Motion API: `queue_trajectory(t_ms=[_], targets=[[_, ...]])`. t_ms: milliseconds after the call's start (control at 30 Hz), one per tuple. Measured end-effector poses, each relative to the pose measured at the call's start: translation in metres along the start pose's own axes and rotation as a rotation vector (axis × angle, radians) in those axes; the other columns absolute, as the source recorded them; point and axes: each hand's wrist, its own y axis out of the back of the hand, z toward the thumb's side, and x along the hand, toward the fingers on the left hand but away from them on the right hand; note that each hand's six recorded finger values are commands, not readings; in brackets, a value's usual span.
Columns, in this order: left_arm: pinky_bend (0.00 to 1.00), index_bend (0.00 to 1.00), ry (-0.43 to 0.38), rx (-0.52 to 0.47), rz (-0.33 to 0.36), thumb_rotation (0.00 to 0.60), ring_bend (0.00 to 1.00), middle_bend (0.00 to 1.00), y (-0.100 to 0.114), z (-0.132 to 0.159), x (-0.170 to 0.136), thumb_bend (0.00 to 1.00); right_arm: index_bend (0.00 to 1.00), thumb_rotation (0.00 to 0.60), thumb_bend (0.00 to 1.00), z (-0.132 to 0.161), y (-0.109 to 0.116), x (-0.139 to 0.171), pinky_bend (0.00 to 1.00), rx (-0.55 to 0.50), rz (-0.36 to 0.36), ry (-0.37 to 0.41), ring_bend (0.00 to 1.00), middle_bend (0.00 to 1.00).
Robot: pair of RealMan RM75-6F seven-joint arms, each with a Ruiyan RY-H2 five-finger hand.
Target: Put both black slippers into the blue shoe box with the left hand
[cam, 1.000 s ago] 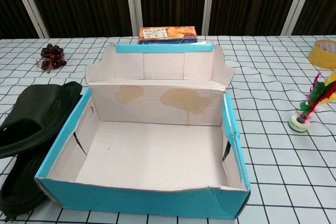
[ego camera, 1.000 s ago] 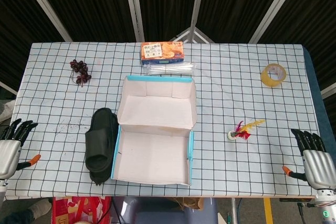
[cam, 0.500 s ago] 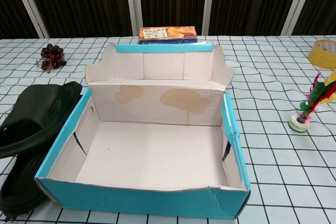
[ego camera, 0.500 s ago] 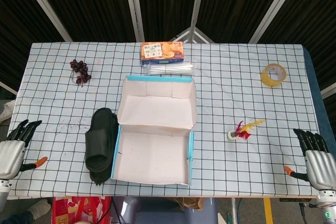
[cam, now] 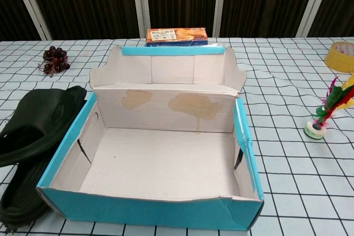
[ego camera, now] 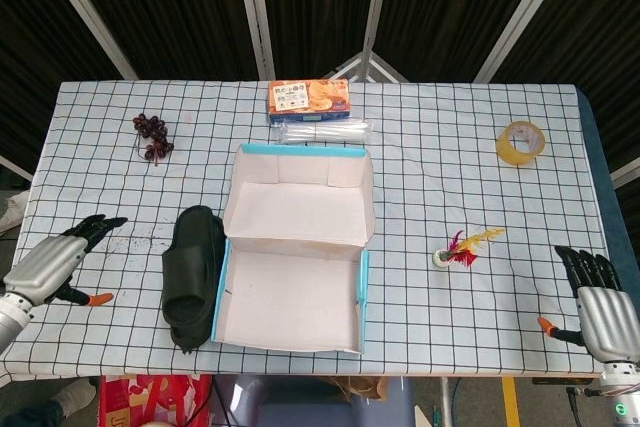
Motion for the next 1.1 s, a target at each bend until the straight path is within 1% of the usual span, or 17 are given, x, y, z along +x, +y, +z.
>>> queue_trajectory(t_ms=[33,167,233,300,367,500,633,800,1100], targets=[[0.17,0.0,0.0,-0.002,-0.034,0.6,0.02,0.1,0.001,0.004,0.004,0.04,0.03,0.6,0.16,0.0,0.0,0.0,0.04,0.0,0.0,-0.001,0.05,0.11],[0.17,0.0,-0.001,0.001,-0.121,0.6,0.02,0.11,0.002,0.016,0.018,0.02,0.03,0.6,0.16,-0.001,0.001,0.0,0.04,-0.003,-0.002,-0.002,0.05,0.11],[0.17,0.0,-0.006,-0.006,-0.153,0.6,0.02,0.11,0.001,0.023,0.024,0.01,0.03,0.6,0.16,-0.001,0.001,0.0,0.04,-0.005,-0.005,-0.003,0.05,0.11],[0.17,0.0,-0.014,-0.013,-0.169,0.6,0.02,0.12,0.0,0.028,0.029,0.0,0.03,0.6,0.16,-0.001,0.002,0.0,0.04,-0.005,-0.006,-0.003,0.05,0.11],[0.17,0.0,-0.023,-0.02,-0.179,0.596,0.02,0.12,-0.003,0.032,0.035,0.0,0.03,0.6,0.16,-0.002,0.002,0.0,0.04,-0.007,-0.006,-0.001,0.05,0.11],[0.17,0.0,-0.034,-0.026,-0.203,0.539,0.02,0.13,-0.01,0.04,0.044,0.0,0.03,0.6,0.16,-0.002,0.002,0.001,0.04,-0.008,-0.007,0.0,0.05,0.11],[0.17,0.0,-0.047,0.007,-0.224,0.499,0.02,0.13,-0.015,0.047,0.052,0.0,0.03,0.6,0.16,-0.002,0.003,0.001,0.04,-0.01,-0.007,0.0,0.05,0.11],[0.17,0.0,-0.05,0.058,-0.235,0.471,0.02,0.12,-0.019,0.051,0.056,0.0,0.03,0.6,0.16,-0.002,0.003,0.001,0.04,-0.01,-0.009,0.005,0.05,0.11],[0.17,0.0,-0.016,0.15,-0.222,0.469,0.02,0.12,-0.025,0.051,0.06,0.0,0.03,0.6,0.16,-0.002,0.003,0.001,0.04,-0.013,-0.006,0.005,0.06,0.11]])
